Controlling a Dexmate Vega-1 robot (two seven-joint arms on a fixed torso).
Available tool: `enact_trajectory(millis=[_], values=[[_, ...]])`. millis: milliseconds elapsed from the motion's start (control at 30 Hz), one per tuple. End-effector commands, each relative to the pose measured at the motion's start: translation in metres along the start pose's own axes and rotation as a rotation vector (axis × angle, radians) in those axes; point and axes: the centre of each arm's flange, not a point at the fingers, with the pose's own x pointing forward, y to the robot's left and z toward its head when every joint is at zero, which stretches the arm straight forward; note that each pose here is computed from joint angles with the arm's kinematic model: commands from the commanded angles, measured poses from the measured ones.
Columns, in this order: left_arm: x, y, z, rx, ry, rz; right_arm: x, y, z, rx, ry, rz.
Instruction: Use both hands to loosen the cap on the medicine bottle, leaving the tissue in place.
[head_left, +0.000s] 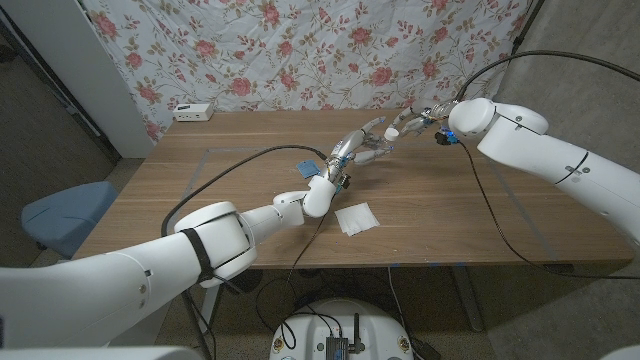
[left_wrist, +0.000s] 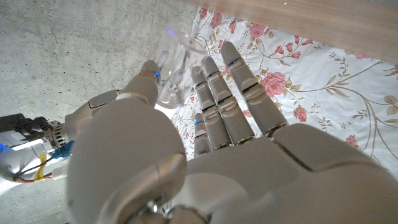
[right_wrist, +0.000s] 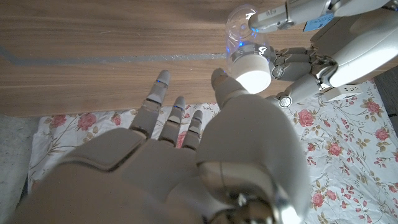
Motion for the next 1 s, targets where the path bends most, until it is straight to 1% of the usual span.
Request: enact_trajectory(millis=[33,267,667,933,1000], values=[[-0.002,0.0,-0.001,-0.001,0.004,0.006,-0.002,0.0,0.0,0.001,-0.006,0.004],[-0.002,0.0,-0.001,-0.004,0.005,0.008,-0.003,0.0,0.001,-0.002,-0.006,0.008],[0.0,0.0,-0.001,-0.005,0.011,0.002,-0.004,-0.007,0.003,-0.02,0.008,0.053],[0.002,-0.001,-0.001,-0.003,0.013,-0.004,-0.004,-0.01,0.005,-0.025,0.003,0.083],[0.002,-0.001,-0.001,-0.002,0.013,-0.004,-0.004,-0.011,0.006,-0.03,0.009,0.089]])
